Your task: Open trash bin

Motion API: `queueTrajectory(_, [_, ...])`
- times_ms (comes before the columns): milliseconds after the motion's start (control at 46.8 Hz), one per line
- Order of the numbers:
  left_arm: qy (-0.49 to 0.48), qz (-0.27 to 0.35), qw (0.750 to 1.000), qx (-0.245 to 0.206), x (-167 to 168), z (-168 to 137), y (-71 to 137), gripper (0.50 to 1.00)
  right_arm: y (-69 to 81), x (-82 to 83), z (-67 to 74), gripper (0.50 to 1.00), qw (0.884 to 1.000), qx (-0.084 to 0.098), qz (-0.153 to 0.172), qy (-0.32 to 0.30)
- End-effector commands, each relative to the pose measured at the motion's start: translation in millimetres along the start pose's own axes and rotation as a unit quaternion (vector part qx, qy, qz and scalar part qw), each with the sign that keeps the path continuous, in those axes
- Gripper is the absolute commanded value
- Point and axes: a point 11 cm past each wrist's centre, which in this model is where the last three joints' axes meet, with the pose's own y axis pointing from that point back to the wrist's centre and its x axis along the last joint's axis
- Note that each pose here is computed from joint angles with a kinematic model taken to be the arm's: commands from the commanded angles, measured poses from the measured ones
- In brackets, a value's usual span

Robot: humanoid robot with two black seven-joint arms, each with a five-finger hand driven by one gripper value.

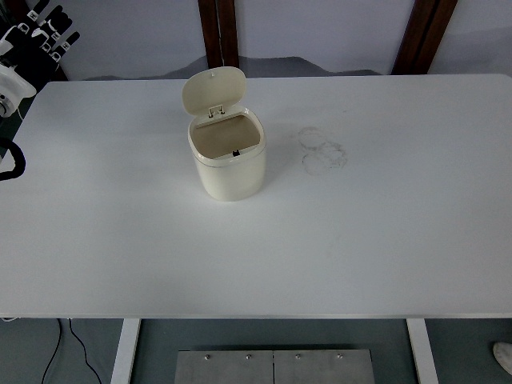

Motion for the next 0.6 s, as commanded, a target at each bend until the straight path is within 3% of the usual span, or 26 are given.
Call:
queueTrajectory(0, [0.005, 0.011, 1.000, -0.018, 11.9, -2.3, 7.9, 1.000, 0.0, 0.0, -0.1, 0.991, 1.000, 0.000, 0.000, 0.000])
queueTrajectory(235, [0.020, 0.037, 0.998, -0.037, 38.7, -20.9, 31.2, 1.000, 0.0, 0.0, -0.1, 0.991, 1.000, 0.000, 0.000, 0.000])
queueTrajectory(577, [0.059, 0.050, 0.996, -0.049, 52.1, -38.9, 45.7, 1.000, 0.0, 0.0, -0.1, 0.991, 1.000, 0.000, 0.000, 0.000])
